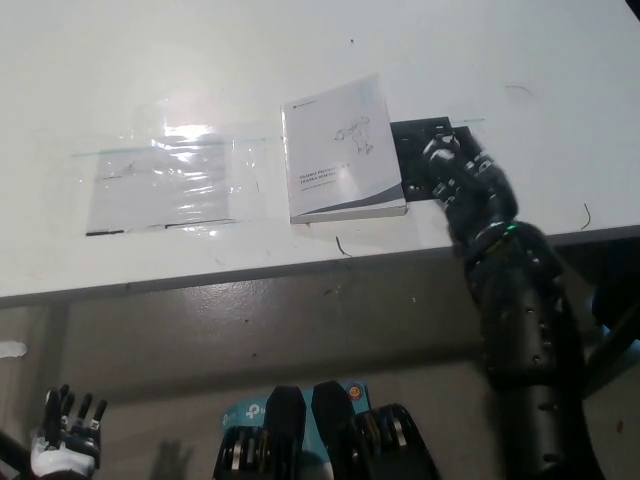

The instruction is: The robot uses its right hand to slide under the cover of the book kept in the middle of the desk and open it

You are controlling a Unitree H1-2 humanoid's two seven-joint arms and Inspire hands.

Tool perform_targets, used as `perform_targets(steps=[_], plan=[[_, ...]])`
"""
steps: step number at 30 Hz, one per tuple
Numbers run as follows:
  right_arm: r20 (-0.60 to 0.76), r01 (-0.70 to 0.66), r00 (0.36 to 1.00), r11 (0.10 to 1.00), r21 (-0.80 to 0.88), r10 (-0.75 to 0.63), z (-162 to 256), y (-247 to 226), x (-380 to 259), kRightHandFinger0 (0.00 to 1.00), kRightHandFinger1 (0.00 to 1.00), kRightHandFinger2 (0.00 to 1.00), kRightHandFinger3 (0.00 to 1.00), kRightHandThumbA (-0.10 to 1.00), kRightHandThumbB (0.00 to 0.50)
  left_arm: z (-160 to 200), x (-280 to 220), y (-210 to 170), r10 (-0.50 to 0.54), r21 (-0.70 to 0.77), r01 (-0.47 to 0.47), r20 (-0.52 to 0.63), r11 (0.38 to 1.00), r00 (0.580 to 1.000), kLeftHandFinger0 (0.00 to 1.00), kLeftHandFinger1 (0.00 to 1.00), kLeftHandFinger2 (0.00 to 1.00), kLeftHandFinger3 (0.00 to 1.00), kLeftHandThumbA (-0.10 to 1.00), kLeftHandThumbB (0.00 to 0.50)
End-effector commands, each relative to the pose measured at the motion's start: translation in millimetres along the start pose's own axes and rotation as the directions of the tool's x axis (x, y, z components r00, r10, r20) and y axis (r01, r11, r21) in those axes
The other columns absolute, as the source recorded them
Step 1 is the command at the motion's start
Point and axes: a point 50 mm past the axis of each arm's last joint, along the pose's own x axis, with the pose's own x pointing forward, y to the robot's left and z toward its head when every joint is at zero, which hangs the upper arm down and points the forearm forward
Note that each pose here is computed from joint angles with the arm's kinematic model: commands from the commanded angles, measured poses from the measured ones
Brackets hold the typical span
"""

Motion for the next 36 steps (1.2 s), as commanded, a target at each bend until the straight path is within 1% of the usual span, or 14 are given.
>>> perform_targets(steps=[1, 2, 4, 5, 6, 7, 11, 17, 21, 27, 30, 31, 33, 36], plan=[[0.09, -0.101, 0.99, 0.994, -0.042, 0.105, 10, 28, 5, 0.77, 0.99, 1.0, 1.0, 1.0, 0.074, 10, 3, -12, -0.03, 0.01, 0.029, 0.032, 1.0, 0.999, 0.69, 0.73, 0.81, 0.86, 0.9, 0.263], [0.082, -0.094, 0.992, 0.994, -0.048, 0.097, 6, 27, 7, 0.74, 0.97, 1.0, 1.0, 1.0, 0.081, 10, 3, -12, -0.039, 0.004, 0.039, 0.033, 0.999, 0.999, 0.69, 0.75, 0.82, 0.87, 0.9, 0.266], [0.081, -0.095, 0.992, 0.994, -0.047, 0.099, 2, 26, 8, 0.74, 0.97, 1.0, 1.0, 1.0, 0.075, 10, 3, -12, -0.04, 0.01, 0.04, 0.033, 0.999, 0.999, 0.69, 0.75, 0.82, 0.89, 0.91, 0.265], [0.075, -0.09, 0.993, 0.994, -0.06, 0.094, -2, 28, 8, 0.71, 0.92, 1.0, 1.0, 1.0, 0.088, 10, 3, -11, -0.046, 0.007, 0.046, 0.031, 0.999, 0.998, 0.71, 0.78, 0.86, 0.93, 0.92, 0.246], [0.075, -0.091, 0.993, 0.994, -0.06, 0.095, -2, 28, 8, 0.71, 0.92, 1.0, 1.0, 1.0, 0.088, 10, 3, -11, -0.046, 0.006, 0.046, 0.031, 0.999, 0.998, 0.71, 0.78, 0.86, 0.93, 0.92, 0.246], [0.071, -0.096, 0.992, 0.993, -0.07, 0.101, -7, 28, 9, 0.68, 0.89, 1.0, 1.0, 1.0, 0.093, 9, 2, -11, -0.03, -0.001, 0.03, 0.032, 1.0, 0.999, 0.69, 0.77, 0.86, 0.93, 0.9, 0.219], [0.074, -0.115, 0.99, 0.989, -0.091, 0.121, -9, 31, 8, 0.65, 0.88, 0.99, 1.0, 1.0, 0.091, 10, 1, -9, -0.033, 0.005, 0.033, 0.034, 0.999, 0.999, 0.71, 0.77, 0.86, 0.95, 0.93, 0.184], [0.085, -0.12, 0.988, 0.985, -0.122, 0.131, -9, 35, 7, 0.6, 0.83, 0.94, 1.0, 1.0, 0.109, 10, 1, -6, -0.009, 0.008, 0.009, 0.035, 1.0, 0.999, 0.68, 0.75, 0.82, 0.88, 0.9, 0.174], [0.095, -0.139, 0.983, 0.977, -0.16, 0.155, -5, 47, 7, 0.54, 0.75, 0.87, 1.0, 1.0, 0.133, 9, 0, -3, 0.013, 0.001, -0.013, 0.031, 1.0, 0.999, 0.67, 0.72, 0.78, 0.87, 0.9, 0.15], [0.111, -0.177, 0.972, 0.955, -0.236, 0.207, 5, 61, 5, 0.55, 0.79, 0.88, 1.0, 1.0, 0.107, 9, -2, 3, 0.018, 0.008, -0.018, 0.033, 1.0, 0.999, 0.67, 0.75, 0.82, 0.88, 0.92, 0.136], [0.123, -0.195, 0.964, 0.939, -0.282, 0.237, 12, 67, 6, 0.53, 0.79, 0.87, 1.0, 1.0, 0.117, 9, -1, 4, 0.01, -0.007, -0.01, 0.026, 1.0, 1.0, 0.68, 0.75, 0.81, 0.9, 0.94, 0.127], [0.128, -0.198, 0.961, 0.933, -0.301, 0.245, 15, 69, 6, 0.53, 0.78, 0.86, 1.0, 1.0, 0.134, 9, -1, 4, 0.017, -0.007, -0.017, 0.027, 1.0, 0.999, 0.68, 0.74, 0.8, 0.89, 0.94, 0.125], [0.132, -0.198, 0.959, 0.928, -0.316, 0.25, 19, 70, 7, 0.54, 0.78, 0.86, 1.0, 1.0, 0.135, 9, 0, 5, 0.022, -0.005, -0.022, 0.031, 1.0, 0.999, 0.68, 0.73, 0.79, 0.88, 0.93, 0.128], [0.138, -0.198, 0.957, 0.92, -0.338, 0.256, 22, 71, 7, 0.54, 0.76, 0.84, 0.98, 1.0, 0.147, 8, 0, 6, 0.019, -0.01, -0.019, 0.027, 1.0, 0.999, 0.7, 0.75, 0.82, 0.88, 0.94, 0.124]])
